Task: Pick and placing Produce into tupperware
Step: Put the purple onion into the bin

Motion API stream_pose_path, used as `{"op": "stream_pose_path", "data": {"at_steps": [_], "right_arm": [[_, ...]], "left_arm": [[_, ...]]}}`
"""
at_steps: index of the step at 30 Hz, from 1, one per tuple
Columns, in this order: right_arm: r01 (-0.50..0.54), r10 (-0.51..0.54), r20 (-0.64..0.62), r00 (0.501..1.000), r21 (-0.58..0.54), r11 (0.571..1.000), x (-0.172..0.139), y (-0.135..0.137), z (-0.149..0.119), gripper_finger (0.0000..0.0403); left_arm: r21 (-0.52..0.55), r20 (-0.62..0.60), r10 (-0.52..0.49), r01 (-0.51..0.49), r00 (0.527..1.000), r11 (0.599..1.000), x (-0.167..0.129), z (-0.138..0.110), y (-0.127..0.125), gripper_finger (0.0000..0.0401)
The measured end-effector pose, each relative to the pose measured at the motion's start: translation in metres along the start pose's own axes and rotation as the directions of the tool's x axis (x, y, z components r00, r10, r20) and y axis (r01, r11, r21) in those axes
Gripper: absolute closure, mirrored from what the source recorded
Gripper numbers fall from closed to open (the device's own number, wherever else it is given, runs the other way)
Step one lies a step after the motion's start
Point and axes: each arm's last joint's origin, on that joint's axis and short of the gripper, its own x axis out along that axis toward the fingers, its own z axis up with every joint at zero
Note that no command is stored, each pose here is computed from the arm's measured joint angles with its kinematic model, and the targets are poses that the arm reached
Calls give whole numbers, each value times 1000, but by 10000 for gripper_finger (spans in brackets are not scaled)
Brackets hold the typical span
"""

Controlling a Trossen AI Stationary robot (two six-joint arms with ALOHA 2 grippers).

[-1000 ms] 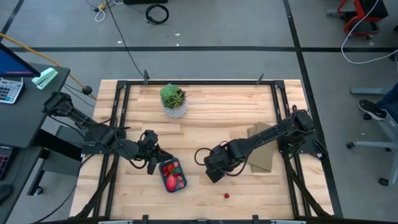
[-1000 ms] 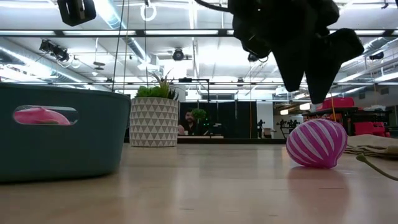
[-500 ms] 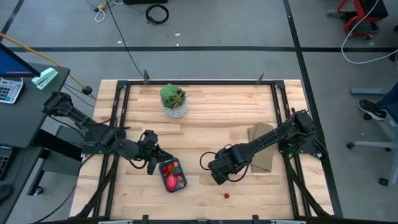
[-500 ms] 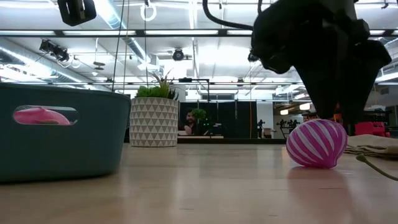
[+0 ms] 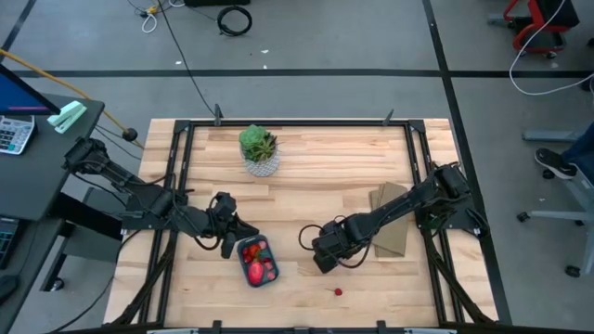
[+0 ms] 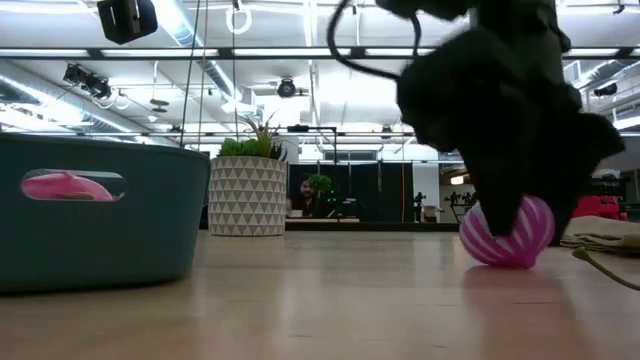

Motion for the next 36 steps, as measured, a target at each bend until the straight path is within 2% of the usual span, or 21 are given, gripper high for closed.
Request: {"op": "stream_pose_path", "data": {"at_steps": [11,24,31,36], "right_arm": [[-35,35,12,999,-9,999,12,-6,1,130],[-31,31,37,999,-12,999,12,-6,1,135],[-55,56,75,996,-19,998,9,0,3,159],[-69,70,72,995,-19,997,9,1,3,169]], "left_arm": [[-7,11,14,-14,1000,1000,2,3,3,377],[-17,20,24,-24,1000,1000,3,5,5,391],[-22,20,24,-23,1000,999,3,5,4,378],[-22,20,24,-23,1000,999,3,5,4,382]]}}
